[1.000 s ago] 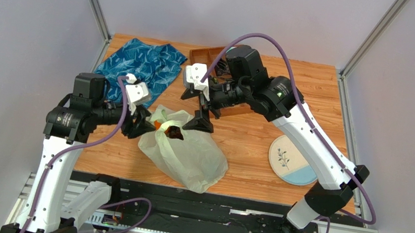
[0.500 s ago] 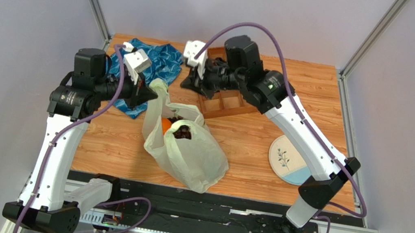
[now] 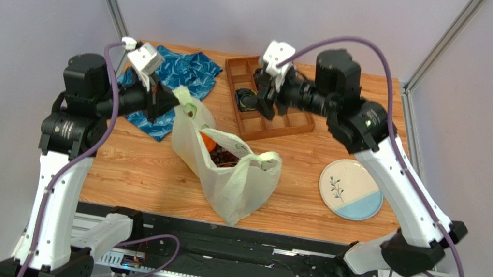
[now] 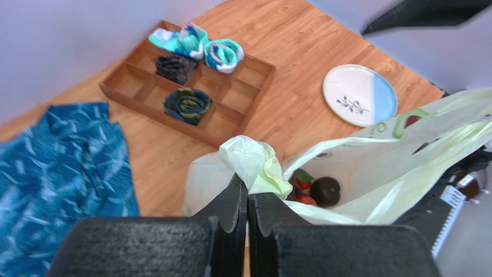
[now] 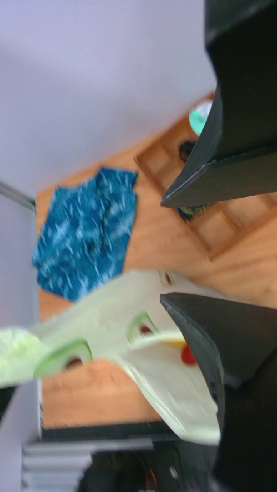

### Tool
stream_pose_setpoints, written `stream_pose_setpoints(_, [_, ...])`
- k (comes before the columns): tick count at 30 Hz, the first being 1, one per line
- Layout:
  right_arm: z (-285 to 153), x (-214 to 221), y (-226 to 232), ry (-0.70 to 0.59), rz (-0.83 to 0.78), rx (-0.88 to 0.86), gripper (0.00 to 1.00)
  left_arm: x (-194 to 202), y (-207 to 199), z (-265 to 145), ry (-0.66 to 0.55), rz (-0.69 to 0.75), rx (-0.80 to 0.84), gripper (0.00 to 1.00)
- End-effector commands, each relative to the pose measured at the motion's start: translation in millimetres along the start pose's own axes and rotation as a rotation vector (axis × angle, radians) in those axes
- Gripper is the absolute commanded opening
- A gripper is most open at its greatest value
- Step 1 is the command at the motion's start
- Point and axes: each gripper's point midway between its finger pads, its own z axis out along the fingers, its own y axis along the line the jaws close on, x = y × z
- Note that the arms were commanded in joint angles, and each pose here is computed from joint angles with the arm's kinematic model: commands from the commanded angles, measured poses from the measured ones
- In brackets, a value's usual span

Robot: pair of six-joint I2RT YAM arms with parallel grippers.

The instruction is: Take the fake fruits out of the plastic bag

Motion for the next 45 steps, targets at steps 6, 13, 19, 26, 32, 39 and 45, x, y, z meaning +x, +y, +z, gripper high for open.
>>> stream_pose_setpoints(6, [-2,84,140,0.208,0.158,-0.235,0.50,62,-27,-15,0.053,-0.154,0.010,0.00])
stream_pose_setpoints(13, [11,121,145,0.327,0.206,-0.202,0.83,63,-24,-15,0.051,-0.153,-0.013,0.00])
stream_pose_setpoints(19, [22,153,146,0.431,0.192,-0.168,0.81,59,-21,-14,0.038,-0.141,-0.023,0.00])
stream_pose_setpoints(26, [60,177,52,0.500,-0.007,0.191,0.35,34,10,-8,0.015,-0.073,-0.128,0.00])
stream_pose_setpoints(32, [78,88,-48,0.283,-0.019,0.319,0.00,-37,20,-23,-0.147,0.049,-0.222,0.00])
stream_pose_setpoints(39, [55,21,-35,0.102,-0.127,0.220,0.00,-94,-25,-74,-0.329,0.153,-0.219,0.00])
stream_pose_setpoints(45, [22,93,66,0.219,-0.158,-0.072,0.00,-10,-59,-66,-0.132,0.014,-0.049,0.00])
